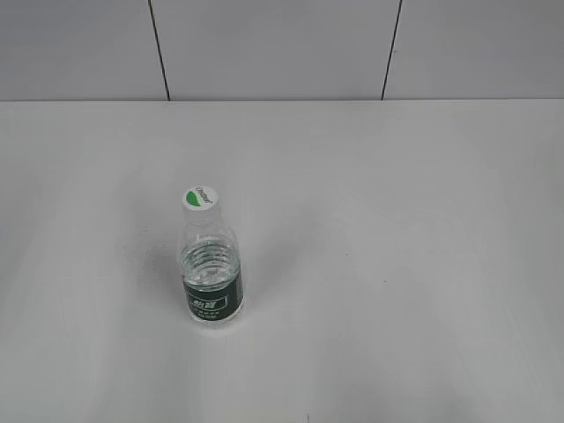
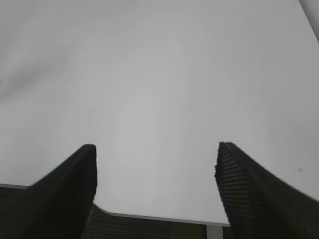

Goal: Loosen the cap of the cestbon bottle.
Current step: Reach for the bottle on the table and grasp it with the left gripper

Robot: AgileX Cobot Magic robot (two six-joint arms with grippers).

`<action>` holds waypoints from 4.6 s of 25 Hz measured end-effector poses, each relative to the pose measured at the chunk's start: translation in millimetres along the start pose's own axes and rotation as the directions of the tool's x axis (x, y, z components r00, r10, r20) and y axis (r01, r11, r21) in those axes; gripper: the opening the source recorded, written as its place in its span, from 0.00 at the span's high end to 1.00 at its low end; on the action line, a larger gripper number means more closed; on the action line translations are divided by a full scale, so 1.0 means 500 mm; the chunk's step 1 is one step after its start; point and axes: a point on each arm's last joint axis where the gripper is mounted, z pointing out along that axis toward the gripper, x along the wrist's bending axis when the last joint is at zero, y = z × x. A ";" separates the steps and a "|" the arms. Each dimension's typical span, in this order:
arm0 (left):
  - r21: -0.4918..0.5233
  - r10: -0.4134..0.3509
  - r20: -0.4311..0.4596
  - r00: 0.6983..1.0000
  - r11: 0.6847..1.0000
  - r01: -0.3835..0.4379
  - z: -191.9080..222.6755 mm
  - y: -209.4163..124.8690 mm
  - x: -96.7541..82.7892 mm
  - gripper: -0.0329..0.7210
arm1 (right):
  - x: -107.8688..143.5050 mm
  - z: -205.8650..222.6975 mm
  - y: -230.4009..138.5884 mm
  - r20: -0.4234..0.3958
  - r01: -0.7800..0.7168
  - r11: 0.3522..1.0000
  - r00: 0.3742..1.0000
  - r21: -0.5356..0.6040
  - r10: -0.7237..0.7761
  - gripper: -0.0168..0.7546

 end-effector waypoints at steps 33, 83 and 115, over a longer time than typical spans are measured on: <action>0.164 0.018 0.553 0.833 0.978 -0.130 0.190 -0.212 -0.179 0.33 | 0.005 0.000 0.001 -0.029 -0.015 1.000 0.999 -0.006 0.015 0.24; 0.024 0.073 0.917 0.393 0.972 -0.236 0.197 -0.285 -0.266 0.18 | 0.005 0.000 0.001 -0.029 -0.015 1.000 0.999 -0.007 0.015 0.24; 0.056 0.051 0.951 0.304 0.941 -0.333 0.233 -0.296 -0.320 0.18 | 0.005 0.000 0.001 -0.029 -0.015 1.000 0.999 -0.007 0.015 0.24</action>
